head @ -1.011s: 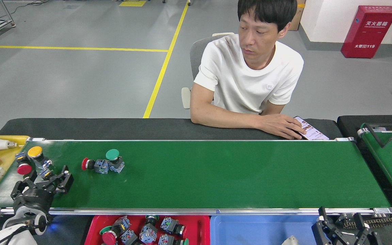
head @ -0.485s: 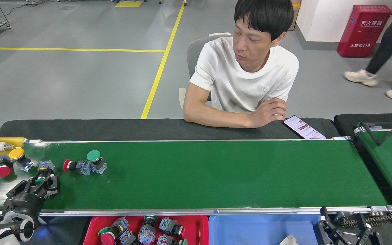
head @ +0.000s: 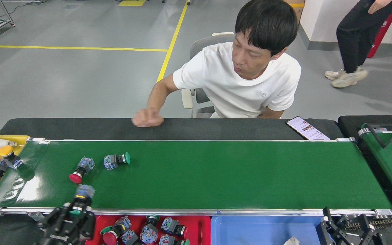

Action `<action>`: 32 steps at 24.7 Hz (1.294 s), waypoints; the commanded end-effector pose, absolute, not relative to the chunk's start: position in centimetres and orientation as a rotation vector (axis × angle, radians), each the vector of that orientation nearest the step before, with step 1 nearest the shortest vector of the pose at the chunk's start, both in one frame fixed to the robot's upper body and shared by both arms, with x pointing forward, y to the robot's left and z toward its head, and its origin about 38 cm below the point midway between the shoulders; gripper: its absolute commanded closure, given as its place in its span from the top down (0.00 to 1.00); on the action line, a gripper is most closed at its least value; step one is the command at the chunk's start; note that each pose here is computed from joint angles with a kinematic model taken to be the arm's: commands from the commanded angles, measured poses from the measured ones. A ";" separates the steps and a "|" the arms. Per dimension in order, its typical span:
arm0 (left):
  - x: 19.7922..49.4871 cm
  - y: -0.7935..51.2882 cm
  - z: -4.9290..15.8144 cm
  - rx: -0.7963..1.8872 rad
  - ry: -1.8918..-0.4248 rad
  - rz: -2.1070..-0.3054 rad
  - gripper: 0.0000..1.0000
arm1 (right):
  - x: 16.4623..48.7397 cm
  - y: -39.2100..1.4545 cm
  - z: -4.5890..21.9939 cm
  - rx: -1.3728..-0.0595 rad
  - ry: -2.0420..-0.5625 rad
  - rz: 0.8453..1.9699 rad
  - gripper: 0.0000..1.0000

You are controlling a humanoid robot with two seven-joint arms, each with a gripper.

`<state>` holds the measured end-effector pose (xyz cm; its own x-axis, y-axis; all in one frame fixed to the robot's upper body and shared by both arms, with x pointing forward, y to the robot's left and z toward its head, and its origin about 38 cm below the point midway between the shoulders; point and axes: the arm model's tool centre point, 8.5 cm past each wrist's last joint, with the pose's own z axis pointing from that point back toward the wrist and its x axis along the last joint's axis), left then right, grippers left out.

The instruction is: Pick switch part from conveyor to tray

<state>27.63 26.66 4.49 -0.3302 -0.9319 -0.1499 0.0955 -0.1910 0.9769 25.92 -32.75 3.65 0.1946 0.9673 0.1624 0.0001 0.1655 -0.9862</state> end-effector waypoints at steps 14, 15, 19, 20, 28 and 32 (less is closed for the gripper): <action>25.5 21.1 3.1 0.985 -1.360 -1.811 1.00 | 25.6 -33.5 4.0 -1.185 -1.126 0.953 1.00; 25.7 21.6 3.2 0.996 -1.352 -1.796 1.00 | 25.6 -33.5 4.0 -1.184 -1.125 0.953 1.00; 26.6 25.9 4.4 1.049 -1.308 -1.571 1.00 | 25.6 -33.5 4.0 -1.186 -1.125 0.954 1.00; 26.7 27.5 4.9 1.062 -1.298 -1.510 1.00 | 25.6 -33.5 4.0 -1.186 -1.125 0.954 1.00; 29.0 37.0 5.3 1.106 -1.131 -1.265 1.00 | 25.6 -33.5 4.0 -1.186 -1.125 0.954 1.00; 31.3 37.7 6.1 1.146 -1.115 -1.245 1.00 | 25.9 -33.3 4.0 -1.176 -1.134 0.965 1.00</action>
<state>30.77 37.09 5.48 0.0019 -0.9999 0.0105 0.1153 0.0106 0.9933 25.55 -33.12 3.41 0.2019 0.9668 0.1568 -0.0077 0.1616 -0.9868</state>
